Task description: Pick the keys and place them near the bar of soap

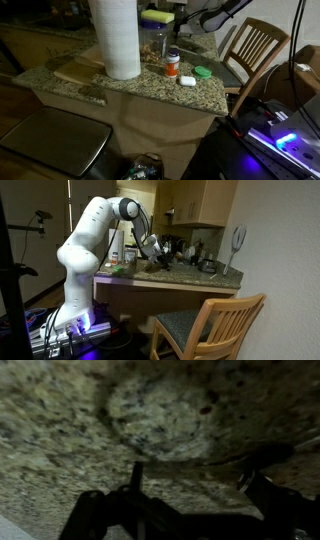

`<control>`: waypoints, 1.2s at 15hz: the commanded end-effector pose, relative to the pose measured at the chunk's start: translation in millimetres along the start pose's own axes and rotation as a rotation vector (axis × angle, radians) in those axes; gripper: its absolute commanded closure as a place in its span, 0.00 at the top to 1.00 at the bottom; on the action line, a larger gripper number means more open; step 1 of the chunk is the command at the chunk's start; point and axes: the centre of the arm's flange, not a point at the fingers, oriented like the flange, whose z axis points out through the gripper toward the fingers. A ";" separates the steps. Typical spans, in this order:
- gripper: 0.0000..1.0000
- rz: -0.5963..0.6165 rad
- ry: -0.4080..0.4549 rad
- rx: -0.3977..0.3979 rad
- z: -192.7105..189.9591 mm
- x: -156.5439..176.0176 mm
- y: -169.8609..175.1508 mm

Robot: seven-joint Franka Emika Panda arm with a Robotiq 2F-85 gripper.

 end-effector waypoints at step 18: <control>1.00 0.073 -0.320 -0.195 -25.5 20.7 -5.1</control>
